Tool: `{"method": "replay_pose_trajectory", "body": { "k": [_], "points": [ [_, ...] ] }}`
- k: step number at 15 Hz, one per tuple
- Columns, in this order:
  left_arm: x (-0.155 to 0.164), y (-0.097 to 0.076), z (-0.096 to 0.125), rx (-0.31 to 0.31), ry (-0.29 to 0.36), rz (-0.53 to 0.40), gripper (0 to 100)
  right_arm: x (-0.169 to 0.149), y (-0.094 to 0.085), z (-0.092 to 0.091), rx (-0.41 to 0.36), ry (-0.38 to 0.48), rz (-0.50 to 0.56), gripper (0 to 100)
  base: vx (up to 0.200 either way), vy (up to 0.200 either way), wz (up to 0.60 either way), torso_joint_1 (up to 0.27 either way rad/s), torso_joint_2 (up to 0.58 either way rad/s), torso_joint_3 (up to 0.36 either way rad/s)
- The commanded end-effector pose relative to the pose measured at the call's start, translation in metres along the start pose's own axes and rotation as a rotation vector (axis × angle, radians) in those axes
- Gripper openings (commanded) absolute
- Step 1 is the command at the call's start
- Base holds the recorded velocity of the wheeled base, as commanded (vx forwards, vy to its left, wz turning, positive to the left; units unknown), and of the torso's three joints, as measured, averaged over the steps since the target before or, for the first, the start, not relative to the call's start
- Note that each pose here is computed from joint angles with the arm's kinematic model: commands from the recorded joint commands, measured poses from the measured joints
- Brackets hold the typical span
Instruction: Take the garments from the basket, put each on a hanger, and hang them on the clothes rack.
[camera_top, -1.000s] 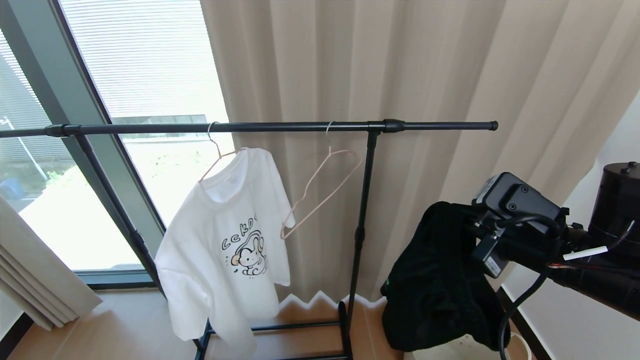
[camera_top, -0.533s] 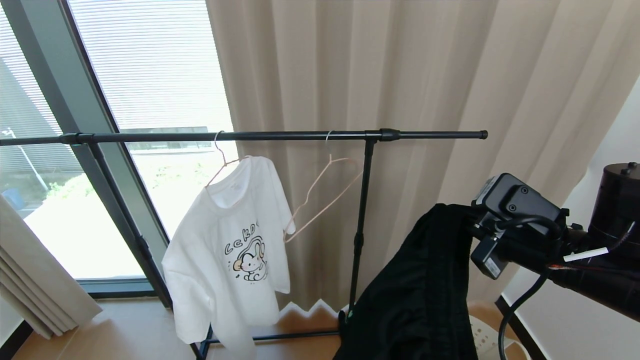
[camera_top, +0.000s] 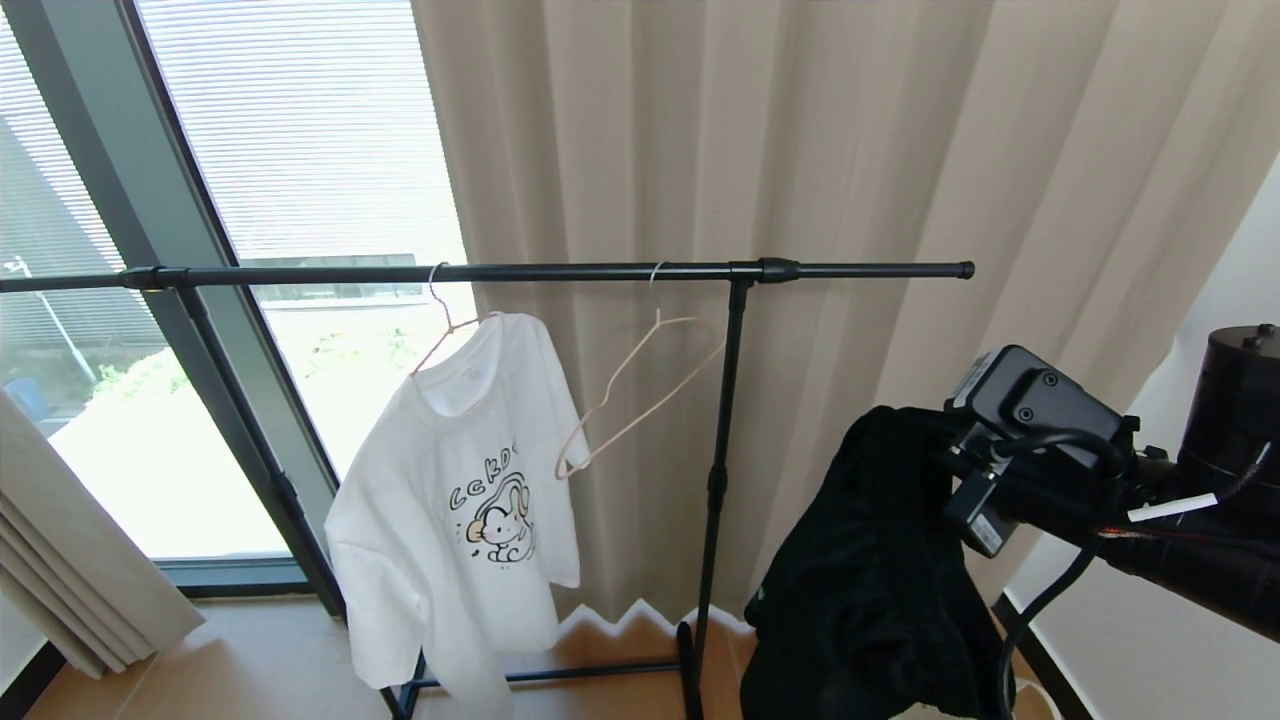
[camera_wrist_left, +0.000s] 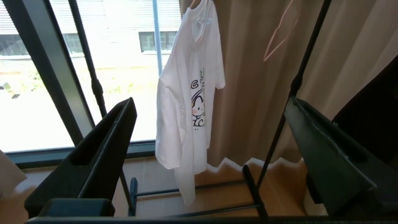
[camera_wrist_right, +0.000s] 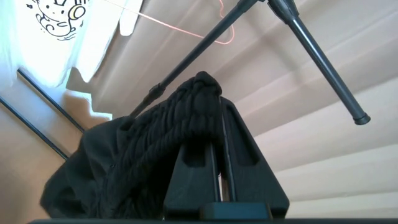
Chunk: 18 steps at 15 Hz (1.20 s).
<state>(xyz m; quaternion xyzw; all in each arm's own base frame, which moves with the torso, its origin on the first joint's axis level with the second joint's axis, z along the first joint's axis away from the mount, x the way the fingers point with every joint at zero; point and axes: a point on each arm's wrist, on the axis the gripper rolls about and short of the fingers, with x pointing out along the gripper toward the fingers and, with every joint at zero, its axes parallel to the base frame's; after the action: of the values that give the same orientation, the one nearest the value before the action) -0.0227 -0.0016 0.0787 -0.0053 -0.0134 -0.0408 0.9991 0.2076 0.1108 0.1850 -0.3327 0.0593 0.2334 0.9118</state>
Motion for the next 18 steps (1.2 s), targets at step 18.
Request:
{"method": "replay_pose_trajectory", "body": {
  "k": [18],
  "points": [
    [0.004, 0.0, 0.001, 0.009, 0.058, -0.001, 100, 0.009, 0.021, 0.041, 0.316, 0.125, 0.262, 0, 0.0, 0.0, 0.0, 0.0, 0.0, 0.0]
  ]
}}
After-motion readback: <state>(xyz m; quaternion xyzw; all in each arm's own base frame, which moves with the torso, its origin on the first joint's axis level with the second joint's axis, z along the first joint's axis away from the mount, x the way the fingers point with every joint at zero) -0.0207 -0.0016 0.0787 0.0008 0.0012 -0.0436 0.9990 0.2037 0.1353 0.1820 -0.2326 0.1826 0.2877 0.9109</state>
